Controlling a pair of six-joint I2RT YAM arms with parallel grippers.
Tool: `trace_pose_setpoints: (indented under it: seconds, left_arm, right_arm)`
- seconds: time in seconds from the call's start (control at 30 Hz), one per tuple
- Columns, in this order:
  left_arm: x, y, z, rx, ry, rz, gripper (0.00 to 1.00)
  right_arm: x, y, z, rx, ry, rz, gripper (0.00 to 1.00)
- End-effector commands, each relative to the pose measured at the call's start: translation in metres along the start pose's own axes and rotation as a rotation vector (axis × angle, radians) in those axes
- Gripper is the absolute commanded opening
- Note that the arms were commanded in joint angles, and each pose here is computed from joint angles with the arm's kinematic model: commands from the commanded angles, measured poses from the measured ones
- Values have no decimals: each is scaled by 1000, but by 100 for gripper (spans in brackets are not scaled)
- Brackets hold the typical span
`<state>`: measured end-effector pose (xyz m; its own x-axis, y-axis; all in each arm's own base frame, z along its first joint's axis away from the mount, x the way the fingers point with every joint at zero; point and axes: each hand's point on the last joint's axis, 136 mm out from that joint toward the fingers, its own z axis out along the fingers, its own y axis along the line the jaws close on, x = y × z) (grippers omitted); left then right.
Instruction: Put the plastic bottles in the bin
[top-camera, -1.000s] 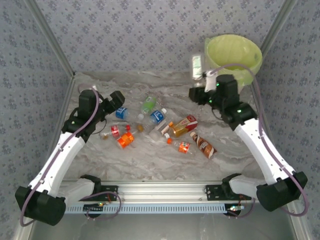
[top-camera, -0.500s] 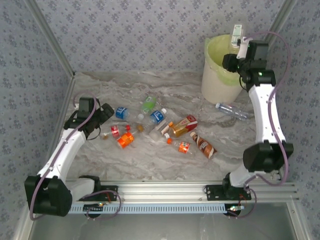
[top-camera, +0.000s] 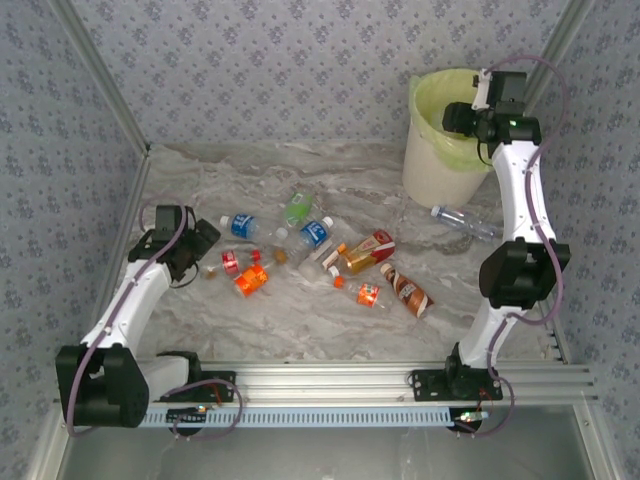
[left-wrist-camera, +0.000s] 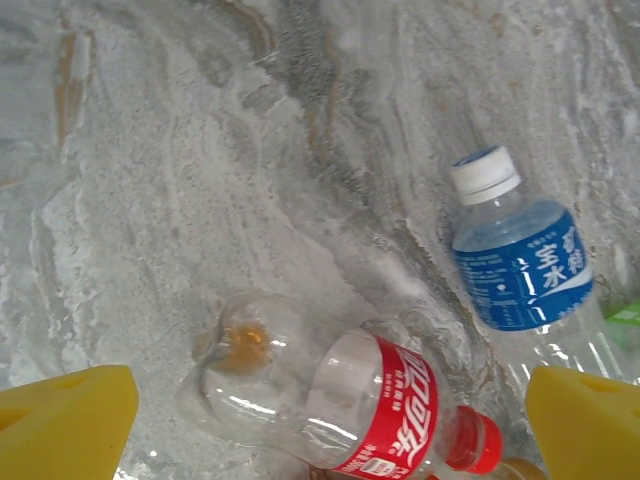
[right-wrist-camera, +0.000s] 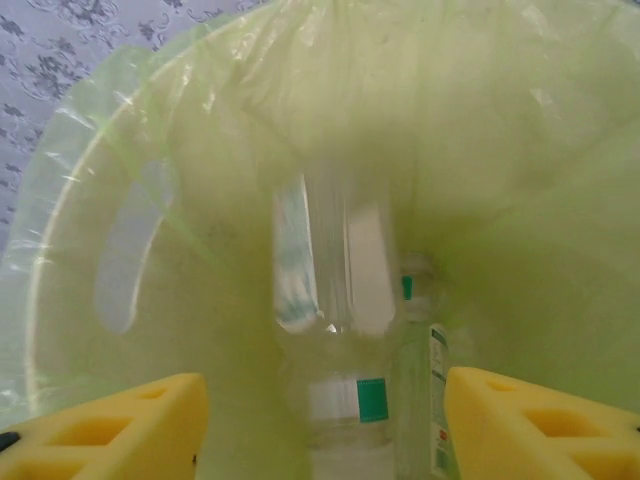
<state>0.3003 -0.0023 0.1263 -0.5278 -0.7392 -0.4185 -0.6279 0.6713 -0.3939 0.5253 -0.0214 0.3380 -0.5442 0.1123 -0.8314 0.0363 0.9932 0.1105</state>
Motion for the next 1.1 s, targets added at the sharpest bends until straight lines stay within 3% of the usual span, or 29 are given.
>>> trace_pose_setpoints:
  seconds: [0.0,0.27,0.5,0.57,0.7,1.07]
  left_arm:
    - [4,7,-6,-5,17,-27,99]
    - [10,14,-1,-8,39,-127,99]
    - [23,15,9,5,84,-329,100]
    - [24,15,10,10,83,-367,99]
    - [32,24,14,-24,95,-462,99]
    - [47,22,28,-54,169,-664,99]
  right_arm:
    - [-19,12,-39,-6,-75,-4,68]
    - [-7,54,-91,-67,-189,-38,71]
    - [30,105,-128,-268,-292,-75,78]
    - [44,117,-130,-312,-302,-88,81]
    - [66,133,-132,-359,-322,-82,100]
    - [101,168,-139,-441,-402,-95,100]
